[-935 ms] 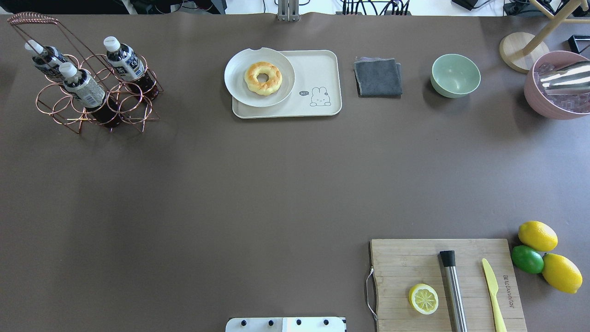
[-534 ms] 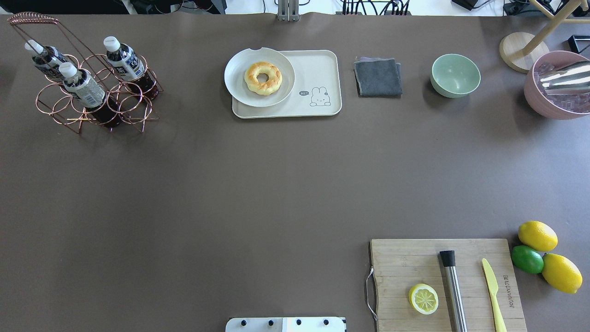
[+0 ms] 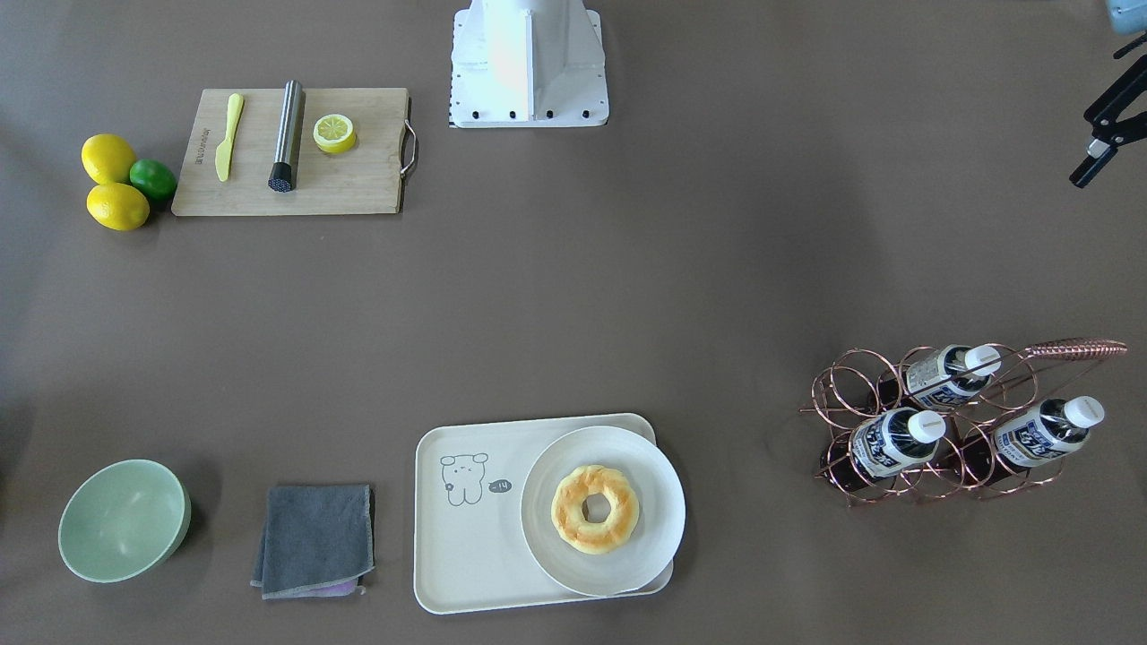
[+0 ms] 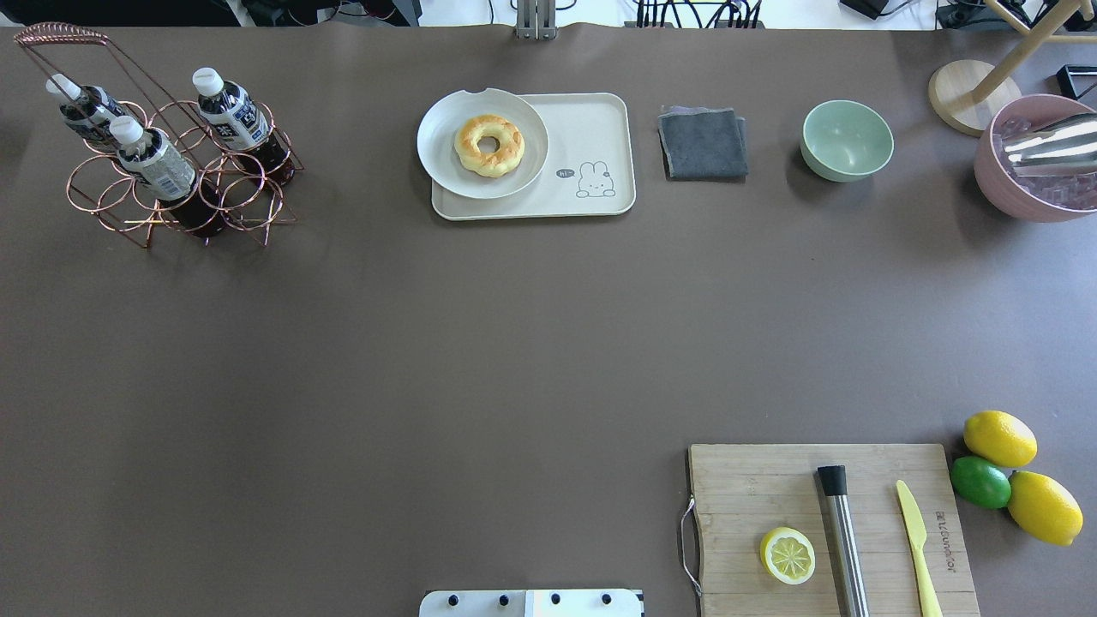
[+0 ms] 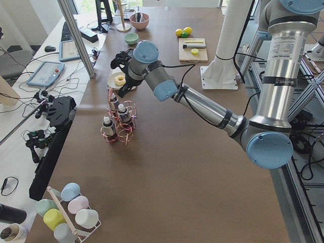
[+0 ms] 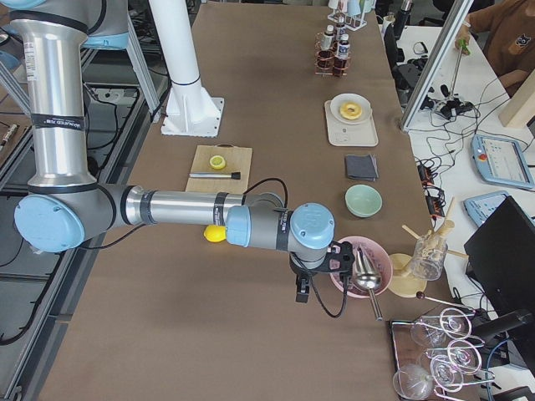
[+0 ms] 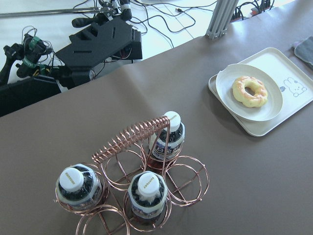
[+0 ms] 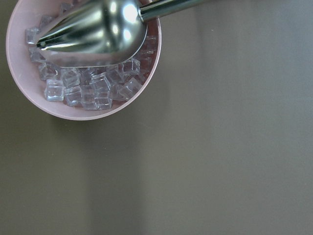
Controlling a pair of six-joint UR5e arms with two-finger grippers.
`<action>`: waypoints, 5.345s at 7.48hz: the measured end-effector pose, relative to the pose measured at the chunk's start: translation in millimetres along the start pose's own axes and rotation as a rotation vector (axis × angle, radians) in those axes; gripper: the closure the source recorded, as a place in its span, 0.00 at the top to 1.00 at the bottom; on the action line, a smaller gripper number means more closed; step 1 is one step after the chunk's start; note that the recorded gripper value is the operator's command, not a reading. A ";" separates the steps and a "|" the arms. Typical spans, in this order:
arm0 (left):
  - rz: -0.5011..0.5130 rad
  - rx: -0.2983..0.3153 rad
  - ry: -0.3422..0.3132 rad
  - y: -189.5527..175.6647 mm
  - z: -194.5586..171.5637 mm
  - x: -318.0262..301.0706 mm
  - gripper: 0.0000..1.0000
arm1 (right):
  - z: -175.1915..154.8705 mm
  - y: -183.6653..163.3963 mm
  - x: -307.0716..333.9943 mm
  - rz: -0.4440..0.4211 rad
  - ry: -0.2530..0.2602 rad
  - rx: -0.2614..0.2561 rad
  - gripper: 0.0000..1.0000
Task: Place tea on tray
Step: 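Reach the left gripper down to the bottle nearest the robot in the copper rack, then close the left gripper on the bottle cap and lift it from the rack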
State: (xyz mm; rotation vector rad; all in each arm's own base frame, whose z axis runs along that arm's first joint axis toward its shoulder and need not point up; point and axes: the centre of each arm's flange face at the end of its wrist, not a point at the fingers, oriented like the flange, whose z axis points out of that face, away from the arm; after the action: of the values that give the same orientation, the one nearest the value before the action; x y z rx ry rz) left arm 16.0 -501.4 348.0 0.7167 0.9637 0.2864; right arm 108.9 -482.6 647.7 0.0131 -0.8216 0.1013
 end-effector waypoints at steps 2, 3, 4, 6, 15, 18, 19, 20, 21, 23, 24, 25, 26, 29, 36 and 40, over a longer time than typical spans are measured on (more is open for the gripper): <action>-0.049 0.036 -0.018 6.6 8.3 -12.8 0.98 | 0.1 0.0 0.2 0.000 0.000 0.000 1.00; -0.093 0.043 -0.013 9.1 14.1 -11.1 0.98 | 0.9 0.2 1.1 0.001 0.001 -0.002 1.00; -0.183 0.031 -0.005 10.5 26.6 -3.2 0.98 | 2.5 0.2 2.0 0.002 0.003 -0.005 1.00; -0.313 0.008 -0.006 9.5 49.9 32.6 0.98 | 3.3 0.5 3.8 0.004 0.005 -0.006 1.00; -0.339 -0.083 -0.365 -19.0 122.5 126.8 0.98 | 5.2 0.7 4.0 0.008 0.000 -0.011 1.00; -0.316 -0.059 -0.361 -11.7 171.2 96.0 0.97 | 4.9 1.9 5.1 0.010 0.000 -0.010 1.00; -0.311 -0.052 -0.352 -9.1 179.0 89.9 0.97 | 4.8 1.8 5.1 0.010 0.000 -0.010 1.00; -0.299 -0.050 -0.348 -7.4 183.0 86.3 0.97 | 5.0 1.7 5.4 0.011 0.000 -0.010 1.00; -0.274 -0.055 -0.352 -6.6 184.1 81.0 0.97 | 5.0 1.7 5.5 0.011 0.000 -0.011 1.00; -0.244 -0.067 -0.366 -4.9 186.2 69.0 0.97 | 6.0 3.2 6.5 0.013 0.000 -0.012 1.00; -0.239 -0.074 -0.373 -2.4 187.7 63.8 0.89 | 6.0 3.5 6.5 0.013 0.000 -0.013 1.00; -0.235 -0.076 -0.378 0.4 187.0 58.3 0.72 | 6.2 3.8 6.5 0.013 0.000 -0.013 1.00; -0.235 -0.076 -0.383 2.0 185.6 53.2 0.63 | 6.3 3.7 5.7 0.012 -0.001 -0.013 1.00; -0.240 -0.078 -0.392 5.1 183.7 45.2 0.62 | 4.2 2.9 2.8 0.006 -0.001 -0.009 1.00; -0.242 -0.080 -0.360 8.2 200.0 33.5 0.58 | 3.4 3.7 3.5 0.006 -0.001 -0.007 1.00; -0.251 -0.075 -0.332 7.1 200.9 31.5 0.00 | 5.5 5.9 5.8 0.008 -0.001 -0.011 1.00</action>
State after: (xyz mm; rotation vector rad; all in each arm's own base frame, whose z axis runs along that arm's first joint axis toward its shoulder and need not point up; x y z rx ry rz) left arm 200.3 -565.4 405.9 0.5459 0.7122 -0.0179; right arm 108.2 -476.6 655.6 -0.0008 -0.8236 0.1042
